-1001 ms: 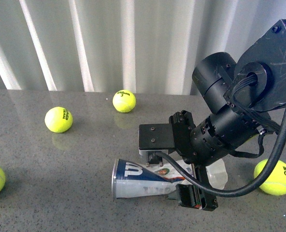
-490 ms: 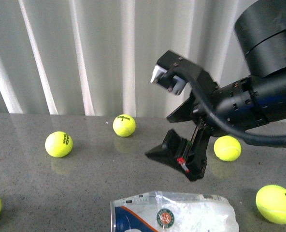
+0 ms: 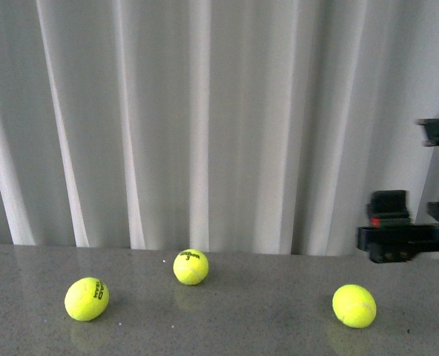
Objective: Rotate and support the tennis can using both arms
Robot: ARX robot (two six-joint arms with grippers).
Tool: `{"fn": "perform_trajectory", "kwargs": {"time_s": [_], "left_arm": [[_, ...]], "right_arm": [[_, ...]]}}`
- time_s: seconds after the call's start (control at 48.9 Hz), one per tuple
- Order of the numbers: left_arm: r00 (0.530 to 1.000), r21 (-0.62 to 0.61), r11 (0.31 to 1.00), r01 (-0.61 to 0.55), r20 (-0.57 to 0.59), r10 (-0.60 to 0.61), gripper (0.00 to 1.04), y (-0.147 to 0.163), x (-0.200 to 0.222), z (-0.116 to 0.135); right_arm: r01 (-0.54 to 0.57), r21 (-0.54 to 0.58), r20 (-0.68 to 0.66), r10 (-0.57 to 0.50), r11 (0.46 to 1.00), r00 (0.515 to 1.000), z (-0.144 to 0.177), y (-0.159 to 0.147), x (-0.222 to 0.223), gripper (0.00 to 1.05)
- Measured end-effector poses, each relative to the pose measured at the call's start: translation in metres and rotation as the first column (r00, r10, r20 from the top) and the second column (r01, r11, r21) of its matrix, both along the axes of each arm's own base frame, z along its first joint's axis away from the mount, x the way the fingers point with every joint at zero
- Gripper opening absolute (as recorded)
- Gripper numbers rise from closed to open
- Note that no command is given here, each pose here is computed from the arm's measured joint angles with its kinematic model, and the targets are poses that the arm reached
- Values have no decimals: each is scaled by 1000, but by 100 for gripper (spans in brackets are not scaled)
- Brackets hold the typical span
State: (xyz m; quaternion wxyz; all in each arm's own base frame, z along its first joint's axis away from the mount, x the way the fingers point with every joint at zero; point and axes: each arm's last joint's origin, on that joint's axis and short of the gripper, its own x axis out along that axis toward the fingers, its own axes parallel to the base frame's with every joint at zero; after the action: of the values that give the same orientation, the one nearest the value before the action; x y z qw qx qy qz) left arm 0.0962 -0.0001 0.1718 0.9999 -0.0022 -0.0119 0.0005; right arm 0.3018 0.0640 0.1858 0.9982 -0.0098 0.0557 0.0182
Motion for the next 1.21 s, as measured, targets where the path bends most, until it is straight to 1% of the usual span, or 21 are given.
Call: {"fn": "perform_trajectory", "kwargs": {"time_s": [0.061,0.102,0.123,0.225,0.306,0.368,0.593,0.674,0.756,0.817,1.205], "left_arm": [[1000,0,1000,0,0,0,98,0,0,0],[1000,0,1000,1,0,-1,98,0,0,0],[1000,0,1000,1,0,-1,98,0,0,0],[1000,0,1000,3,0,-3,98,0,0,0],[1000,0,1000,3,0,-3,98,0,0,0],[1000,0,1000,3,0,-3,98,0,0,0],[1000,0,1000,3,0,-3,98,0,0,0],[1000,0,1000,3,0,-3,98,0,0,0],[1000,0,1000,3,0,-3,98,0,0,0],[1000,0,1000,3,0,-3,98,0,0,0],[1000,0,1000,3,0,-3,98,0,0,0]], "right_arm": [[20,17,74,-22,1000,997,2,-10,-15,61],[29,23,100,-31,999,994,3,-16,-25,54],[28,24,104,-31,999,994,3,-17,-27,52],[42,25,110,-45,999,993,0,-29,-49,34],[30,22,94,-32,999,995,-7,-36,-68,15],[25,23,96,-27,999,995,-9,-39,-78,4],[38,20,95,-40,999,995,-14,-50,-107,3],[34,22,111,-36,999,993,-19,-52,-115,3],[11,20,86,-12,1000,996,-26,-59,-125,3],[36,21,88,-38,999,995,-26,-63,-132,3],[35,21,96,-37,999,995,-24,-64,-159,3]]}}
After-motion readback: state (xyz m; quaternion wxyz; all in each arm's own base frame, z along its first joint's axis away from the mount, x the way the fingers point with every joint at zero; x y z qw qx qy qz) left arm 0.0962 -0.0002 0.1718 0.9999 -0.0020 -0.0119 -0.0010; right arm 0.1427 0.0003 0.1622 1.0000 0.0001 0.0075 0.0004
